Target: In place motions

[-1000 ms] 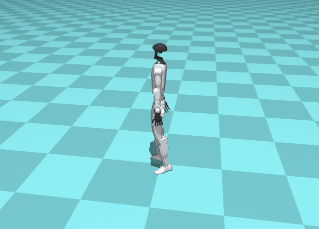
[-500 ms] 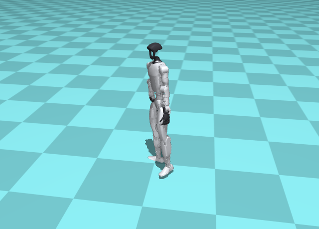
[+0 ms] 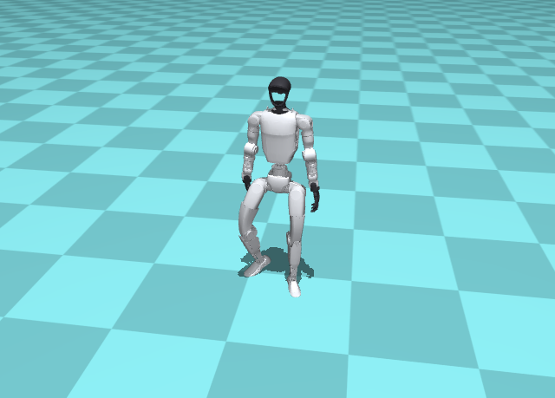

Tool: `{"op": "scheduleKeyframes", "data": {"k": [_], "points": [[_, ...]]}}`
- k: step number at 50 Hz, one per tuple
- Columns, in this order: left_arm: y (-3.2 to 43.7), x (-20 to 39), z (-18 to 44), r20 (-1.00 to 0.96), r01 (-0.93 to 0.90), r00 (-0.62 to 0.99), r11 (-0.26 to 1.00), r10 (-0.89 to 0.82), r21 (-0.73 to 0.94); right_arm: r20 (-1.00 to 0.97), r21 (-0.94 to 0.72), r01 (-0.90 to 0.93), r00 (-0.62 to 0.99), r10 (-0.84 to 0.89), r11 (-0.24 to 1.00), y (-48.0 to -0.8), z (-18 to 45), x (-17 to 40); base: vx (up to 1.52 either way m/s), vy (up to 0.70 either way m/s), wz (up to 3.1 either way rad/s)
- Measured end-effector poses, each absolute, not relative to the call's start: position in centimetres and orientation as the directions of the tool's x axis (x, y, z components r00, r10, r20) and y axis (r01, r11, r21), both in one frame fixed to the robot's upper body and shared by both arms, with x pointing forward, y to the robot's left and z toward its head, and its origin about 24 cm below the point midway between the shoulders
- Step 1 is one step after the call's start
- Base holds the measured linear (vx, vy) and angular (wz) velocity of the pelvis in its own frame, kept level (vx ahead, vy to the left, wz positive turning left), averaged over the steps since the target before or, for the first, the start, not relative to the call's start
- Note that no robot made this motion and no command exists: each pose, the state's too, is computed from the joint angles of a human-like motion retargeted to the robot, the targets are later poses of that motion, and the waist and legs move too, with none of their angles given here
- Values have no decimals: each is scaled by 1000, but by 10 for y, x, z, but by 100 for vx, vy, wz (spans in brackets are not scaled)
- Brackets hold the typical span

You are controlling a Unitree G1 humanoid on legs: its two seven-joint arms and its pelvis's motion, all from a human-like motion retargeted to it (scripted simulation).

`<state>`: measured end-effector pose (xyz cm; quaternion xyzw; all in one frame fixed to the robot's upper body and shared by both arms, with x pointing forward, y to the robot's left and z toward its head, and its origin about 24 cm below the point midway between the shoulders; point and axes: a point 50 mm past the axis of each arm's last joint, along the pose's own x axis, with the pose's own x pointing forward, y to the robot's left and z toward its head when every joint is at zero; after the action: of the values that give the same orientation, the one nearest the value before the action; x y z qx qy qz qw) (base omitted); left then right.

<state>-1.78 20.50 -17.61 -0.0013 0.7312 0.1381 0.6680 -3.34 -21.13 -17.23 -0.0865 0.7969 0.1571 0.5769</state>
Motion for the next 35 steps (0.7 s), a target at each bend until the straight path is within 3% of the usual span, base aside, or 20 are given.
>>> {"op": "scheduleKeyframes", "data": {"k": [11, 15, 21, 35], "points": [[228, -13, -172, -973, -171, -102, 960, 208, 223, -971, 166, -540, -234, 43, 825, -201, -177, -5, 11, 1, 126], [233, 1, -172, -975, -8, -51, 976, 215, 216, -965, 172, -482, -259, 48, 859, -204, -176, -23, 20, 3, 57], [235, 26, -171, -978, 53, 33, 977, 207, 208, -965, 152, -424, -259, 41, 893, -206, -175, -28, 0, -1, 1], [218, -1, -175, -983, -16, -61, 985, 171, 172, -978, 136, -529, -209, 27, 838, -213, -175, -2, -25, -16, -241]]}}
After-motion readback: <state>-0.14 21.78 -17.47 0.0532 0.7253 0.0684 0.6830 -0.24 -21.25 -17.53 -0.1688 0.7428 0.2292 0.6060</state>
